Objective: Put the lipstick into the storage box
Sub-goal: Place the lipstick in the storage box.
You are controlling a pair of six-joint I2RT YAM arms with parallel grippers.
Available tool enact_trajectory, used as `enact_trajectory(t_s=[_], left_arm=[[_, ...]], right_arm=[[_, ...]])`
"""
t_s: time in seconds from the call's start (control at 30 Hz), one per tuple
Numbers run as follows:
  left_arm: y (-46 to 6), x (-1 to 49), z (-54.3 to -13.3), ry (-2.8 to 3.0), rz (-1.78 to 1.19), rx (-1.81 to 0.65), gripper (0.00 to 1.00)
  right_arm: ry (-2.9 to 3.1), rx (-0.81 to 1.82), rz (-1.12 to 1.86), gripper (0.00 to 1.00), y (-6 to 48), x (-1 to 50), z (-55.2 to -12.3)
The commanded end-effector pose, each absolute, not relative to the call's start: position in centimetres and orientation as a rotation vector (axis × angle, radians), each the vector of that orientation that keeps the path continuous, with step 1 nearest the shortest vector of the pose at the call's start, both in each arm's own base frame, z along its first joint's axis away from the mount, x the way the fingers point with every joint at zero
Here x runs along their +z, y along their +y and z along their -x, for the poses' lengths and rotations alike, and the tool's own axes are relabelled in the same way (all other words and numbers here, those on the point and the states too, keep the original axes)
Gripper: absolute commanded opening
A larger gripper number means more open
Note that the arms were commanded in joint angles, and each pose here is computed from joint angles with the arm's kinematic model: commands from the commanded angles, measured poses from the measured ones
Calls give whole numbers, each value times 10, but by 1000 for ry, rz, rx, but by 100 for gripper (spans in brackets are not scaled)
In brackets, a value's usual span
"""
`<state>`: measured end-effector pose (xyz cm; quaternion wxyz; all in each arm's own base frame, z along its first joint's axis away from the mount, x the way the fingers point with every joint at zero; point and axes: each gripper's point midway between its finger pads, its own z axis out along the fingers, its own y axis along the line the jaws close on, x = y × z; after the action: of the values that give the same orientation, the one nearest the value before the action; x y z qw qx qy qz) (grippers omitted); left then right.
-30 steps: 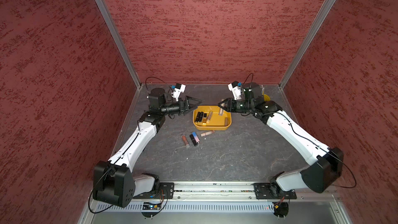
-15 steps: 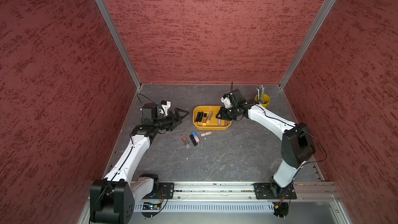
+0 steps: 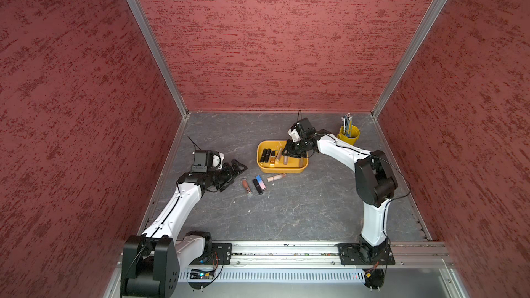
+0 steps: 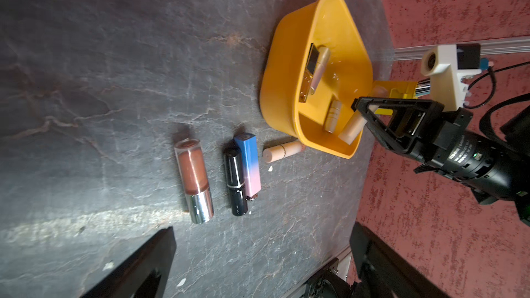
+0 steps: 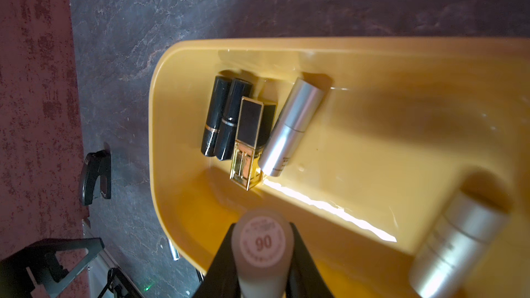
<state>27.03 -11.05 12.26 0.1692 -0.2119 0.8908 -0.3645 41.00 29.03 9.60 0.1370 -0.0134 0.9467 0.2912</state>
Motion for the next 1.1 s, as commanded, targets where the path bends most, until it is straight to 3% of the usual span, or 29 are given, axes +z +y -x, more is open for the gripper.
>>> enact_trajectory(t_s=[0.0,1.07], left_arm=[[-105,110,-264,2575,594,-958,100],[-135,91,-261,2723,420,-802,98]], right_arm=[[2697,881,-13,25,293,98,-430],[2715,919,-177,33,284,55,-451]])
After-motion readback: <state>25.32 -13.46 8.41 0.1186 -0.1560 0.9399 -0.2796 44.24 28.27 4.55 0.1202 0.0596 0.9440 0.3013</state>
